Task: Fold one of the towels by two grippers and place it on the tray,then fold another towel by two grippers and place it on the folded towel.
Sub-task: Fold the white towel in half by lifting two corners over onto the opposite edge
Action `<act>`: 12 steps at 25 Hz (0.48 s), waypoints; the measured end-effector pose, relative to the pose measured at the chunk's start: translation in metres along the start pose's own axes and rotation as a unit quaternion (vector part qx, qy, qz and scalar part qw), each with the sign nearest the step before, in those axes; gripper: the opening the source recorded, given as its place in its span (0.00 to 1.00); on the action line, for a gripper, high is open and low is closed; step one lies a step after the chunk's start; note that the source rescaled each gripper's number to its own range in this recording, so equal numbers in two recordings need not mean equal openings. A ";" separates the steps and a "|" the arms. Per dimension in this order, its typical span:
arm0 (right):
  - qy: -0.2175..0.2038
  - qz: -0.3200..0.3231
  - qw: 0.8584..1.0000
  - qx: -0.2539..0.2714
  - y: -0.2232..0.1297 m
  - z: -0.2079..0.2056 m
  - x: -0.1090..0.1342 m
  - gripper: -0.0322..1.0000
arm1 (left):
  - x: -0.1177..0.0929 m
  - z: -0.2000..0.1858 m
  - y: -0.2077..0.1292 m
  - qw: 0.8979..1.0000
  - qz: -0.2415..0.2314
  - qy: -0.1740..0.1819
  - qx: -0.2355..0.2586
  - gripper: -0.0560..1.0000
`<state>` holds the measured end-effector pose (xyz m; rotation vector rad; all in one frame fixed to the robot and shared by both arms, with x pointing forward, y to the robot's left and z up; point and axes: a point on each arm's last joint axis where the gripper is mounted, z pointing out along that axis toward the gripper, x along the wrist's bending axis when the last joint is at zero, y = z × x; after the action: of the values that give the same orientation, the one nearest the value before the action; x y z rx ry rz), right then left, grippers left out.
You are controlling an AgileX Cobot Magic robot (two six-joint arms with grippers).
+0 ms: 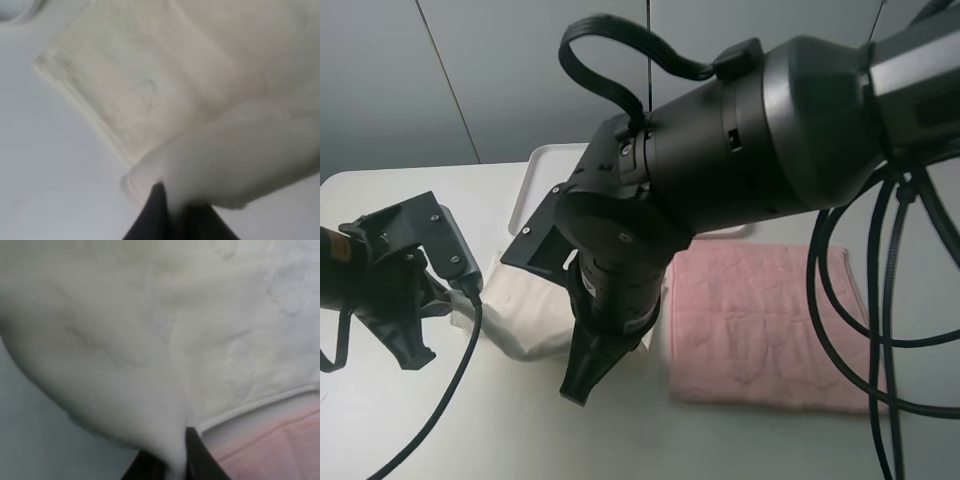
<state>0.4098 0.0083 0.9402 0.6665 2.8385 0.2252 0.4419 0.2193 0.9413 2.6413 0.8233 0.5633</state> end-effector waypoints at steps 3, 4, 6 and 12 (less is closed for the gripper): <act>-0.017 0.017 1.000 -0.014 0.003 0.000 -0.003 0.05 | 0.000 0.005 0.000 1.000 -0.002 -0.001 0.001 0.05; -0.023 0.018 0.999 -0.017 0.003 0.000 -0.004 0.05 | 0.000 0.009 0.000 1.000 -0.005 -0.002 0.003 0.05; -0.034 0.023 0.999 -0.022 0.003 0.001 -0.006 0.05 | 0.000 0.015 0.001 1.000 -0.016 -0.001 0.000 0.05; -0.074 0.034 0.996 -0.033 -0.002 0.011 -0.011 0.05 | 0.002 0.031 0.002 0.999 -0.033 0.005 -0.010 0.05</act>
<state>0.4216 0.0025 0.9310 0.7342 2.6588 0.2690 0.4585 0.2132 0.9158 2.5857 0.8990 0.5656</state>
